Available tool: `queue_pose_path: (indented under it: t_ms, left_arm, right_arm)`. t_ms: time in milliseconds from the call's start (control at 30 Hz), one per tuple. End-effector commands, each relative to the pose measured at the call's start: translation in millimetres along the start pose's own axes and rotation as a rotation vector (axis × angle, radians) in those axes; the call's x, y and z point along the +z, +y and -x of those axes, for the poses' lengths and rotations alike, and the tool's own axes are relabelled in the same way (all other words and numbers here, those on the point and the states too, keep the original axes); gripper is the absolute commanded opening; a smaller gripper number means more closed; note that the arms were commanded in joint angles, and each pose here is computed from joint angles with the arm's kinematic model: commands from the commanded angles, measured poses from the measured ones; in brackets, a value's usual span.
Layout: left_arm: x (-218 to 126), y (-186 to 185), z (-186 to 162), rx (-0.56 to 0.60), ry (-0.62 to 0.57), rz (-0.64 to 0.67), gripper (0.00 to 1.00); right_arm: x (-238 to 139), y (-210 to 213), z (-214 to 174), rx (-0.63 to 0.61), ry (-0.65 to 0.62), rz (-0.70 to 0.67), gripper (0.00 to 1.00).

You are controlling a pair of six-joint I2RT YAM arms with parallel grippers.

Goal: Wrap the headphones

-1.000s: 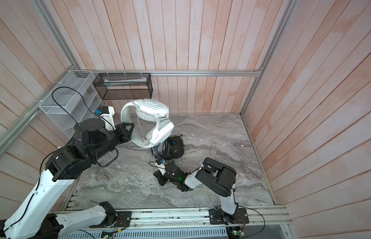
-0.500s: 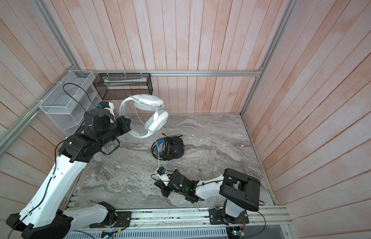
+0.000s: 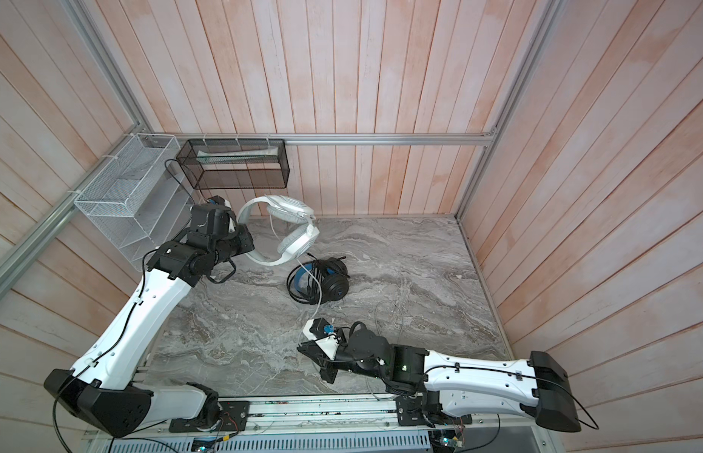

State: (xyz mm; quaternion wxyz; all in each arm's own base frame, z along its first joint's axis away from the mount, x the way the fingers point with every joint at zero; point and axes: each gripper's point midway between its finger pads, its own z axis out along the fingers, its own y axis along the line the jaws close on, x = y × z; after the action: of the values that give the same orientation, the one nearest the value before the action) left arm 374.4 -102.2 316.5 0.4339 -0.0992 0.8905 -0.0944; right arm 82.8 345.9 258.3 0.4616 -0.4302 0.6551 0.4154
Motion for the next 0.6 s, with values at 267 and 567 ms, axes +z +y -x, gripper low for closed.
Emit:
queue_pose_path:
  t_ms: [267,567]
  left_arm:
    - [1.1,13.1,-4.5,-0.087,-0.04,-0.032,0.0]
    - [11.7,39.0,-2.2,-0.221,-0.006,-0.038,0.0]
  right_arm:
    - [1.9,23.4,4.3,-0.115,0.154,0.104,0.0]
    - [10.0,86.8,4.7,-0.139,0.236,0.333,0.0]
